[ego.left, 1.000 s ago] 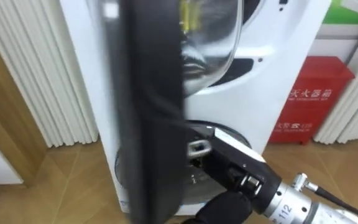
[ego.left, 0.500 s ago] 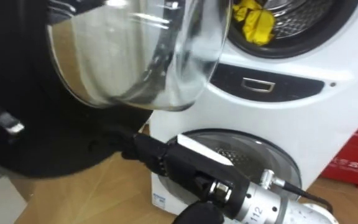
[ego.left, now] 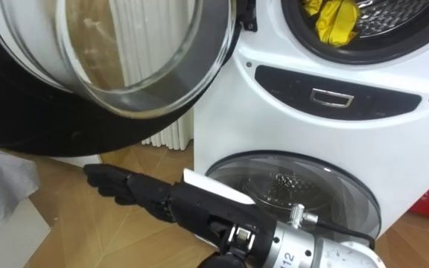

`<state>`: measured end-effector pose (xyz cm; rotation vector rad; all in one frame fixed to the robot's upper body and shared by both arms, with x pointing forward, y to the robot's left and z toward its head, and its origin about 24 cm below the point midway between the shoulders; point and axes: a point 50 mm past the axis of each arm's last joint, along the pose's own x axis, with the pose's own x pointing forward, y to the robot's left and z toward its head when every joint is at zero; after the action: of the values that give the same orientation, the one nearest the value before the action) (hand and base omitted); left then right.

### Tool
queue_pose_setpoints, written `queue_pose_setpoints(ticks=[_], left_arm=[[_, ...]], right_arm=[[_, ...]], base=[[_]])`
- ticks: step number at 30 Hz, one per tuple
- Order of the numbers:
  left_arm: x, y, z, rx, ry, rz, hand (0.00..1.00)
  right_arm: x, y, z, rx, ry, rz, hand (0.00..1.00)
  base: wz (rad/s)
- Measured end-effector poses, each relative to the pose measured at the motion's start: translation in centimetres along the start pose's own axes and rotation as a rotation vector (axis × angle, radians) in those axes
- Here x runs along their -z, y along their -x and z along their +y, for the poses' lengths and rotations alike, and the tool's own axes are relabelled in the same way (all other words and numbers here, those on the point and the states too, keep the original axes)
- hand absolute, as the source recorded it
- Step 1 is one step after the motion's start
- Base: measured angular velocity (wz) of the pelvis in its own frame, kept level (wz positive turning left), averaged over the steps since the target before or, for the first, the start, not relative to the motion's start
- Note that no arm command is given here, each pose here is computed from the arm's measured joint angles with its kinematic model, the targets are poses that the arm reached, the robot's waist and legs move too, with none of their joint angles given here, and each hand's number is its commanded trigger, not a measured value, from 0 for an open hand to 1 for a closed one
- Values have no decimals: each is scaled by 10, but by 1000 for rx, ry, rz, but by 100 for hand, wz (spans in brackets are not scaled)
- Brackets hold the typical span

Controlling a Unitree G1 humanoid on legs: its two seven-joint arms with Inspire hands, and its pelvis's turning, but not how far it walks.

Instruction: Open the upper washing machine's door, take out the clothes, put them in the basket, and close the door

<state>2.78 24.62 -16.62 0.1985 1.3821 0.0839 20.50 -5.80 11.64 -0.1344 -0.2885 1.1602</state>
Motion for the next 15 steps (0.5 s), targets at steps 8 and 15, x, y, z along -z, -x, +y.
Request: queue_pose_setpoints(ticks=[8,15], left_arm=[[8,1,0,0,12,15,0],[22,4,4,-30,85,57,0]], right_arm=[[15,4,-4,59,-1,80,0],[64,49,-4,248,16,396,0]], base=[[-2],[8]])
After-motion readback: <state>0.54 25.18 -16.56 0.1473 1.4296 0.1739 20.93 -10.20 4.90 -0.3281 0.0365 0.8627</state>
